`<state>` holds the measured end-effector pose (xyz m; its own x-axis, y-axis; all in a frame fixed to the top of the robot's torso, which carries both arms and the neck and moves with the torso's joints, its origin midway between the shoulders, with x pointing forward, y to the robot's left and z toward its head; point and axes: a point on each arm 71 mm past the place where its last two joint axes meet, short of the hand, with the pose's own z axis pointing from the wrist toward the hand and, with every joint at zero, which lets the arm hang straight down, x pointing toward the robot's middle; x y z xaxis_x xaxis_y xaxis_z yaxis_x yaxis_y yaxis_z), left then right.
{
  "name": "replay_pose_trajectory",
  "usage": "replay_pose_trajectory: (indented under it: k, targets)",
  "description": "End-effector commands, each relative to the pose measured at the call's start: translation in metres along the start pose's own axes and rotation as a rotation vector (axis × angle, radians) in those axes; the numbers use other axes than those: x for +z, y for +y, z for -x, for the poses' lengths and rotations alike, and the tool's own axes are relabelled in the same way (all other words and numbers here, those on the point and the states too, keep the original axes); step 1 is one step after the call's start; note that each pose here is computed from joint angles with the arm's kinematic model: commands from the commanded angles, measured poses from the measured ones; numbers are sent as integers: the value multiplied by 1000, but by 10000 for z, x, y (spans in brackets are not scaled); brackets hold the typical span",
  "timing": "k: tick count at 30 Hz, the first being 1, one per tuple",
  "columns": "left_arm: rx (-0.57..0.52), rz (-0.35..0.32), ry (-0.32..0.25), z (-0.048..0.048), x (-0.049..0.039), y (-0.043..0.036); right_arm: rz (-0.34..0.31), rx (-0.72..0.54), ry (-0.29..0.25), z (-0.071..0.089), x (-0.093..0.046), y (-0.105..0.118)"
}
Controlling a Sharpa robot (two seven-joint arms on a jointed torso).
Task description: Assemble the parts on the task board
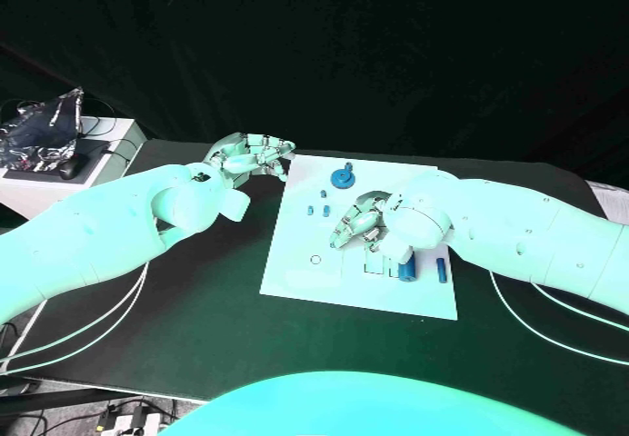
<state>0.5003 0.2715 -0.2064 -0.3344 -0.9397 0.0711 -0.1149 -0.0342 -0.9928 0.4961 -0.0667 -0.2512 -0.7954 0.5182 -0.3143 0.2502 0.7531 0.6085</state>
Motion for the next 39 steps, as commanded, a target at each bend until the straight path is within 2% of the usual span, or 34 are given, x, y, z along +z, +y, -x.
replay_pose_trajectory:
  k: [1,9,28,39]
  targets:
    - [-8,-4,19,-23,2,-9,21,-20,-28,4,3,13]
    - [-8,0,25,-24,0,-6,40,-27,-59,18,5,23]
    - [-10,11,44,-34,-3,0,65,-79,-74,-10,-4,8]
    - [-9,13,45,-32,-3,3,92,-82,-104,9,-43,-22]
